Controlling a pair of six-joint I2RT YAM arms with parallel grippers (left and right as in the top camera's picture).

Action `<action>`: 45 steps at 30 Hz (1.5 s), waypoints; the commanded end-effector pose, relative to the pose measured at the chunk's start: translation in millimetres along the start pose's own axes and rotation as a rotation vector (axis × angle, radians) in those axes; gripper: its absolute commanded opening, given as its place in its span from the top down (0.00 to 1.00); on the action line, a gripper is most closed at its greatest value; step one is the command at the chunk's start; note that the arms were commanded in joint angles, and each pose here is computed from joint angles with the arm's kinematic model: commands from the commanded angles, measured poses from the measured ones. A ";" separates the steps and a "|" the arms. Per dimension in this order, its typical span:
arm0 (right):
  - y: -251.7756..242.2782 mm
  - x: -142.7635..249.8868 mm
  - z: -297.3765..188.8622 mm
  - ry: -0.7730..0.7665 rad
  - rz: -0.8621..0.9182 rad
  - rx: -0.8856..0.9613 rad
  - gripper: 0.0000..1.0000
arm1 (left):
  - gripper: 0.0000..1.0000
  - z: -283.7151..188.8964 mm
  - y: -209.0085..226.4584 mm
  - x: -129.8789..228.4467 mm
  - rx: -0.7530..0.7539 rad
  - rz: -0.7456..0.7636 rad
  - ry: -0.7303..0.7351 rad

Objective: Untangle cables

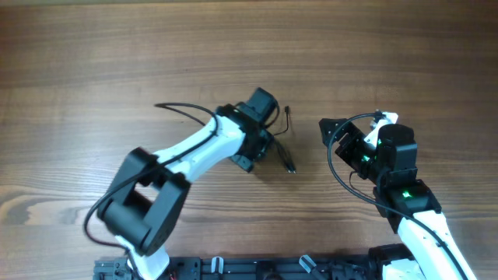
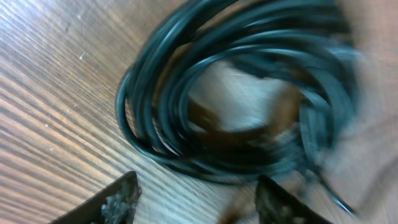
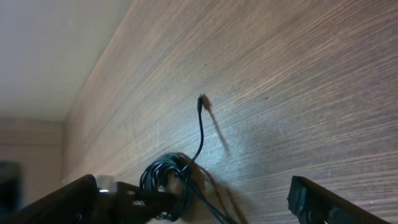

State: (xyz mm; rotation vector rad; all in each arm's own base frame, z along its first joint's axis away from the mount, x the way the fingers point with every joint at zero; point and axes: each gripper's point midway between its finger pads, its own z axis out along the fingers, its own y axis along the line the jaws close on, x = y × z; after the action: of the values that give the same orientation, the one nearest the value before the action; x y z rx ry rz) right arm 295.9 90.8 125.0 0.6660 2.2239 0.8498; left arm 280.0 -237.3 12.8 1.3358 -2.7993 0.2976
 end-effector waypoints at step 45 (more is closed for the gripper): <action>115.4 122.2 64.0 -0.020 -0.855 -0.301 0.12 | 0.96 -127.4 4.7 -82.1 0.236 0.298 -0.130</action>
State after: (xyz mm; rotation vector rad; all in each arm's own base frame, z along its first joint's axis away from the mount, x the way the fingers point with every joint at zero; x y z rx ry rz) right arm 285.3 268.5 126.0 -0.2758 2.0467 0.8090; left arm 324.1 -142.3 114.4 0.8637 -3.2316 0.4612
